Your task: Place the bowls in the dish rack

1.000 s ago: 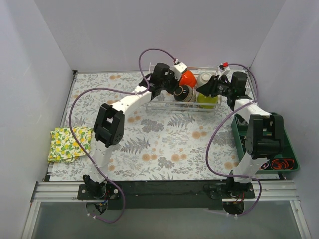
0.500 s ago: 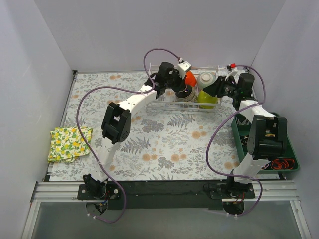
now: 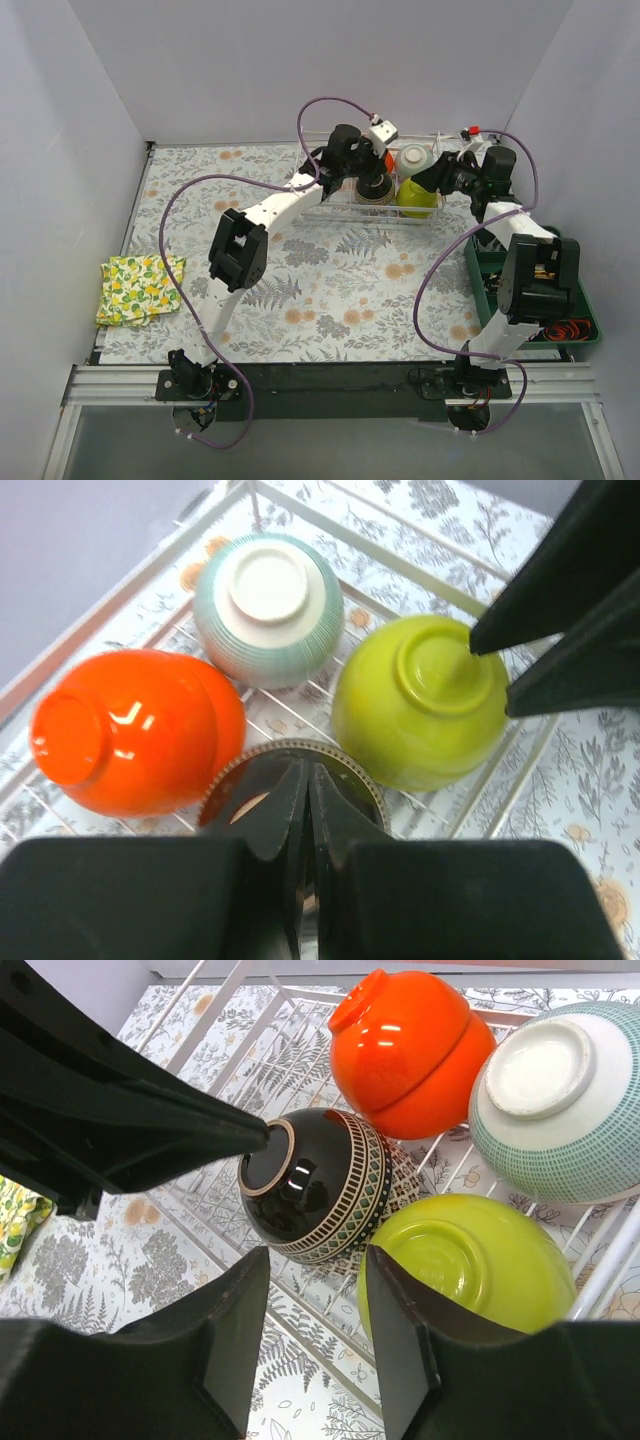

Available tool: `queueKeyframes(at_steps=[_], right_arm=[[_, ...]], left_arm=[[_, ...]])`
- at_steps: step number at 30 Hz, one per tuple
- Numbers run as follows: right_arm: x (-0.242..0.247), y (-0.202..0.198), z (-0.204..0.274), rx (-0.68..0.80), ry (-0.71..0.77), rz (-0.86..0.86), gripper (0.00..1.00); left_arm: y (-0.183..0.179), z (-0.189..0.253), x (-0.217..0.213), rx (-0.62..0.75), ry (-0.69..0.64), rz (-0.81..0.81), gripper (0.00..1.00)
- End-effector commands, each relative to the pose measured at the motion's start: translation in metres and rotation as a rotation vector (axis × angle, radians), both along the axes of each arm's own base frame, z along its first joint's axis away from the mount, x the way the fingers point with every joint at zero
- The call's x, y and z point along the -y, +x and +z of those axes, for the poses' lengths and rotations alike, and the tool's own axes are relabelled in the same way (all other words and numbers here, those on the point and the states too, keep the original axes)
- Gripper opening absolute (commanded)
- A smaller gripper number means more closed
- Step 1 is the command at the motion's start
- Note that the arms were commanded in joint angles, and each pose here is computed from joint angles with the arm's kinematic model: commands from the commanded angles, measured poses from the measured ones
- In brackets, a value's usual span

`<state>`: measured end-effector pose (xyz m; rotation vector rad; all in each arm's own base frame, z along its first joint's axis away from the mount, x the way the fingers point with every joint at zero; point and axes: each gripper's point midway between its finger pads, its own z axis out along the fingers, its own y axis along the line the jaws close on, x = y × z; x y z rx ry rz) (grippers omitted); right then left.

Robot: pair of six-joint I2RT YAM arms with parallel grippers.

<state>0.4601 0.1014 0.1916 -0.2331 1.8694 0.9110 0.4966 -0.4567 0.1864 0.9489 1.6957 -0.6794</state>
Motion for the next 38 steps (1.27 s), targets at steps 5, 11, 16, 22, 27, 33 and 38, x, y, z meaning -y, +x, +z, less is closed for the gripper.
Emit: queueKeyframes(at_steps=[5,11,16,22,27,33,38], right_arm=[[0.014,0.003,0.04,0.124,-0.096,-0.056,0.99],[0.041,-0.005,0.055,0.135,-0.242,-0.15,0.99],[0.068,-0.027,0.064,0.09,-0.37,-0.247,0.99],[0.097,-0.056,0.043,-0.125,-0.487,-0.368,0.98],[0.111,-0.075,0.039,-0.186,-0.537,-0.44,0.98],[0.114,-0.099,0.05,-0.184,-0.581,-0.444,0.99],[0.11,-0.106,0.058,-0.14,-0.605,-0.398,0.99]], left_arm=[[-0.001,0.158,-0.038,0.286,-0.125,0.133,0.71],[-0.016,0.165,-0.109,0.358,0.006,0.279,0.98],[-0.022,0.141,-0.196,0.251,0.038,0.471,0.98],[-0.032,0.082,-0.328,0.041,0.063,0.682,0.98],[-0.054,0.039,-0.365,-0.121,0.11,0.777,0.98],[-0.094,0.031,-0.368,-0.193,0.026,0.802,0.98],[-0.12,0.039,-0.368,-0.18,-0.017,0.776,0.98]])
